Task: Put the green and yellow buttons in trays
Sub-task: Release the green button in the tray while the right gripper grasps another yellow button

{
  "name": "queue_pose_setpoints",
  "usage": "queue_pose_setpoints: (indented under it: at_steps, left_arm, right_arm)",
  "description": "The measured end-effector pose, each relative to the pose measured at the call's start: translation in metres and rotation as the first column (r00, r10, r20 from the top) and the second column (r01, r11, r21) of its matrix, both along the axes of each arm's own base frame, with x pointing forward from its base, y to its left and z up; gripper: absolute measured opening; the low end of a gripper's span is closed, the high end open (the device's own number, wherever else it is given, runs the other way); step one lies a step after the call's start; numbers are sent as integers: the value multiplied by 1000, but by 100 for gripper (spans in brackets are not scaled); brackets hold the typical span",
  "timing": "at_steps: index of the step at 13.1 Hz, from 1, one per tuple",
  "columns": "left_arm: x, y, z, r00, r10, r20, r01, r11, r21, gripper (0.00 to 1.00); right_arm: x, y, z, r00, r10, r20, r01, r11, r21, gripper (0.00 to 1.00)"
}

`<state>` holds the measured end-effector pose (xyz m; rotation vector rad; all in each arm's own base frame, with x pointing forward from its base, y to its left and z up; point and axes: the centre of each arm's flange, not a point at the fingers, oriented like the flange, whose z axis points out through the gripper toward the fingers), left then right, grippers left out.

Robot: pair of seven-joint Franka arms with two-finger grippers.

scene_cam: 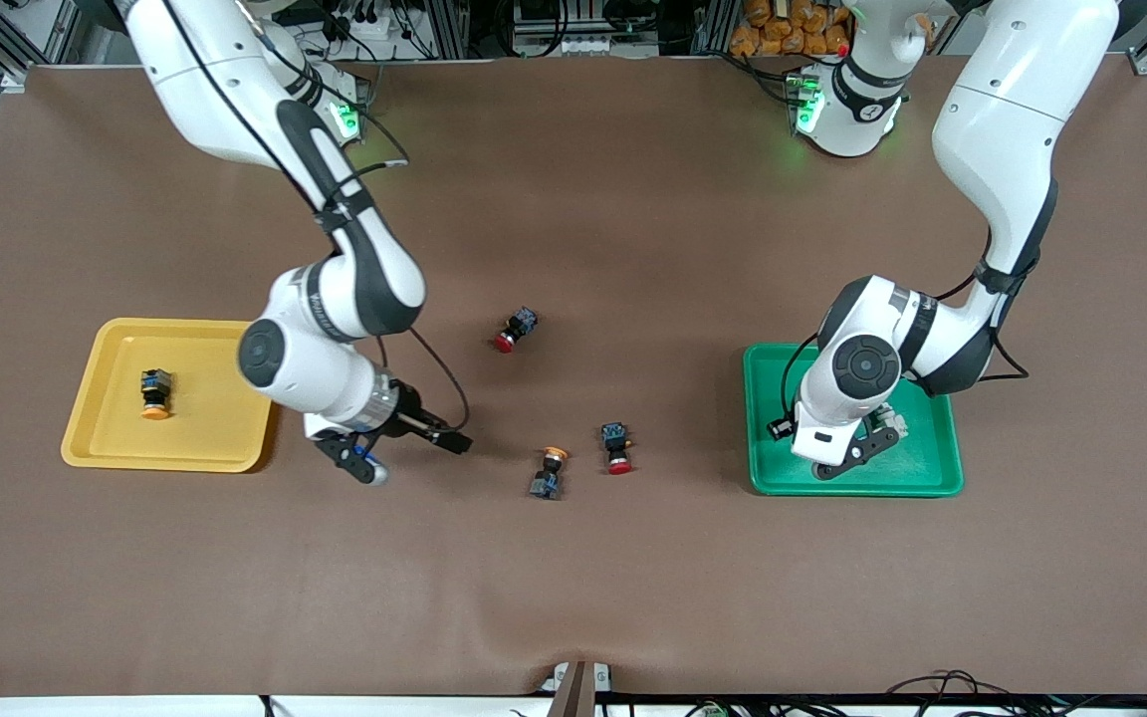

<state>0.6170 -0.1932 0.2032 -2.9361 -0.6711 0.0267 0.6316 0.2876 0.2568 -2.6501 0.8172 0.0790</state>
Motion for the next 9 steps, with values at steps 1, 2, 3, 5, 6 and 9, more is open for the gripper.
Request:
queue_pose_setpoints:
  at_steps: [1,2,3,5,6,9]
  left_arm:
    - [0,1,0,1000,0,1,0,1000,2,66]
    - [1,3,1,1000,2,2,-2,1000,4,73]
    - [2,5,3,1000,5,-1,-5,1000,10,83]
    - [5,10,24,1000,15,-15,-14,999,44,100]
    - [8,12,44,1000,19,-14,-18,998,63,100]
    - [19,19,135,1000,-22,5,21,997,69,100]
  right_arm:
    - [-1,12,-3,1000,-17,1,17,1000,0,100]
    - [0,24,-5,999,-32,0,32,999,-1,100]
    - [2,33,-7,999,-42,-1,42,999,1,100]
    - [9,44,-16,999,-36,7,36,999,2,100]
    - [12,50,-21,1000,-19,16,19,1000,-10,100]
    - [14,67,-39,995,40,88,-34,997,-71,100]
